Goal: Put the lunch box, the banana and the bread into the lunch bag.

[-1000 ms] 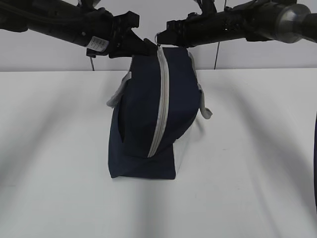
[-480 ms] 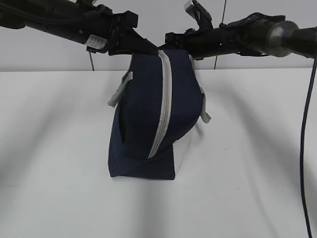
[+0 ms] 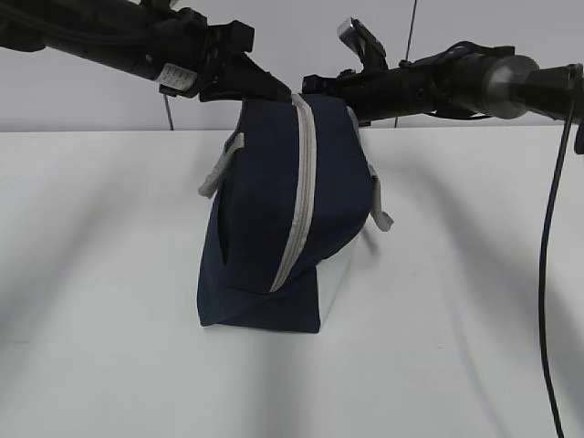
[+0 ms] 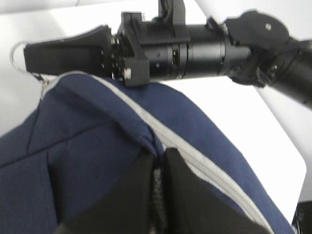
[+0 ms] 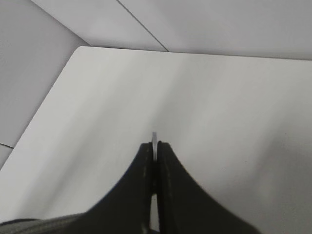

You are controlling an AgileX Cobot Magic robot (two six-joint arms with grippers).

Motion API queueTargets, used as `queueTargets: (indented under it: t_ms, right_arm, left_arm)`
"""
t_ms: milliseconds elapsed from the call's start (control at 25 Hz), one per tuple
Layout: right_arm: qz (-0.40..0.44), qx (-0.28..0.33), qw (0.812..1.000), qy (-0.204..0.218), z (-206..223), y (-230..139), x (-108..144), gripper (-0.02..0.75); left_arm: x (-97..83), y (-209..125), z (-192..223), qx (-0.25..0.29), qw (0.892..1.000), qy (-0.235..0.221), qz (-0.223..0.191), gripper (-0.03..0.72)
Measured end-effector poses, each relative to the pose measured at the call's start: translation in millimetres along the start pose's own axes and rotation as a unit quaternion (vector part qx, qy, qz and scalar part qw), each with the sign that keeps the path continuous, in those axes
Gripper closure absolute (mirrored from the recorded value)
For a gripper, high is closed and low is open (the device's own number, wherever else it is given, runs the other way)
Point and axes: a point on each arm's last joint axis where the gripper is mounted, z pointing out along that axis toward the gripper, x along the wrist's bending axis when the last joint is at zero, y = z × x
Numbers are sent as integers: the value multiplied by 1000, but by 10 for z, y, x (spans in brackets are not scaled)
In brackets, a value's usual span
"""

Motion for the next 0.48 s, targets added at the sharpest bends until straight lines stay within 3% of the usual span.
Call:
queueTargets:
  t_ms: [320,400,480]
  right_arm:
    - [5,2,1000,0,4,-8,-4,736]
    - [1,2,1000,-1,10,-5,-11,678]
    - [-7,3,1000,-1,16,10,-26,568]
  left_arm:
    - [5,-1,2,-2,1000,2,-1,648]
    - [-1,2,-2,-3,1000,0,-2,613]
    - [-21,11,-18,-4,1000,-3,-2,529]
